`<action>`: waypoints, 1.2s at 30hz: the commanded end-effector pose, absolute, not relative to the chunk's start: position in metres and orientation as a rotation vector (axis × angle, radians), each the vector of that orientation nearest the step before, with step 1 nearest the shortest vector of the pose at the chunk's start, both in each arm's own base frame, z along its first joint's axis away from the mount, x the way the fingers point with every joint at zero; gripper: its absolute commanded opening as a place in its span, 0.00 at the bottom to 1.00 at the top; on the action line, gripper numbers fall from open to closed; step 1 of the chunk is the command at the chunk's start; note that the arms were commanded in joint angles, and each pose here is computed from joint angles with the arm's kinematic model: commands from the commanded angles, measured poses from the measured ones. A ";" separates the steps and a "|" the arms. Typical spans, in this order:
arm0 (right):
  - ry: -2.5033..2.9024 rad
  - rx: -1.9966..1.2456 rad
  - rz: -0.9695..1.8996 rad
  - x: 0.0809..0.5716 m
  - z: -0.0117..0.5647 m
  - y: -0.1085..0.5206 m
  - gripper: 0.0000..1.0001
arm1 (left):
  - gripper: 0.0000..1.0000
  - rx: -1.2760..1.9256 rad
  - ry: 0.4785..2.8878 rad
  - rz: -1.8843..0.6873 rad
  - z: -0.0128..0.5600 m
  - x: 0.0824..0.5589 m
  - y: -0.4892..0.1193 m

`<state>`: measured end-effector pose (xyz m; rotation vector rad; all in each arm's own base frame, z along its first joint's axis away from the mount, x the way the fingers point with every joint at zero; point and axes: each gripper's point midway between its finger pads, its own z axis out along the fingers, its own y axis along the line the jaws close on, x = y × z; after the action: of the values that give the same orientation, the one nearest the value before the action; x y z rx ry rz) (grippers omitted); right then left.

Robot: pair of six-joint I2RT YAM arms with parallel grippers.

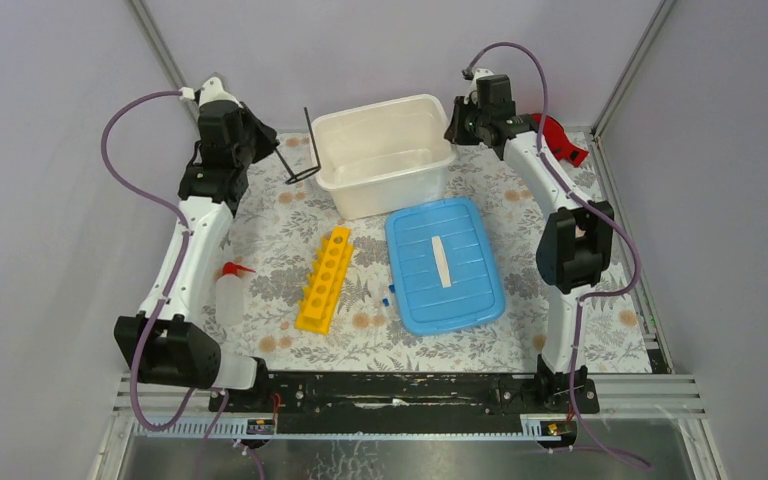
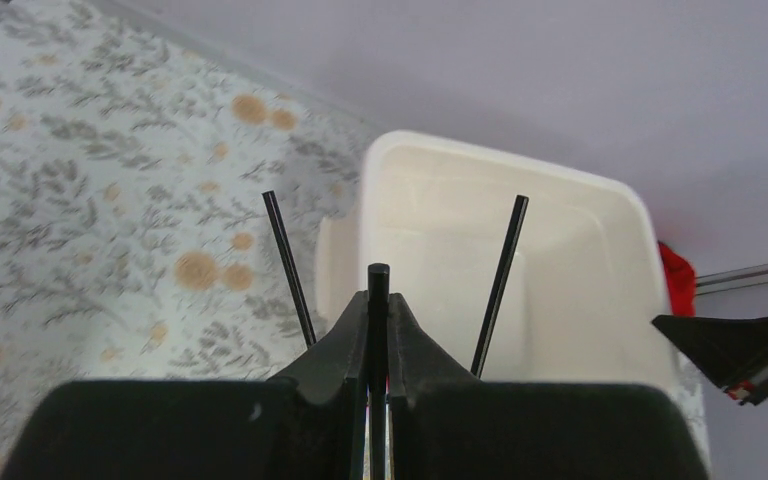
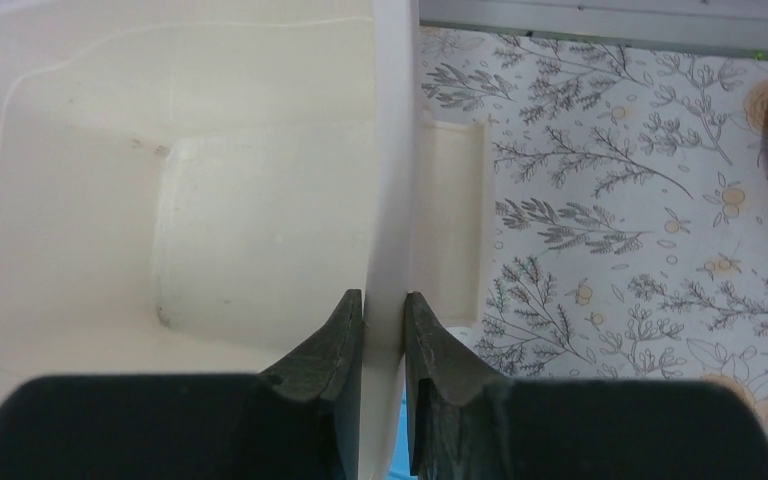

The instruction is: Organize the chemistry lab equipment

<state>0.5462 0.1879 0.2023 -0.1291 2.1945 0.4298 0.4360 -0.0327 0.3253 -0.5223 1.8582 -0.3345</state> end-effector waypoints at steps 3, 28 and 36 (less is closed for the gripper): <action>2.109 -0.237 0.503 0.555 0.231 0.205 0.00 | 0.00 -0.357 1.615 -0.553 0.405 0.471 -0.079; 2.149 -0.225 0.493 0.571 0.199 0.208 0.00 | 0.00 -0.280 1.931 -0.426 0.273 0.562 -0.151; 2.170 -0.224 0.468 0.577 0.186 0.207 0.00 | 0.06 -0.393 2.098 -0.275 0.211 0.577 -0.133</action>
<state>0.5689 0.2022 0.1807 -0.2000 2.1995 0.4659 0.5710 -0.1502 0.2240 -0.3261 2.0608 -0.3597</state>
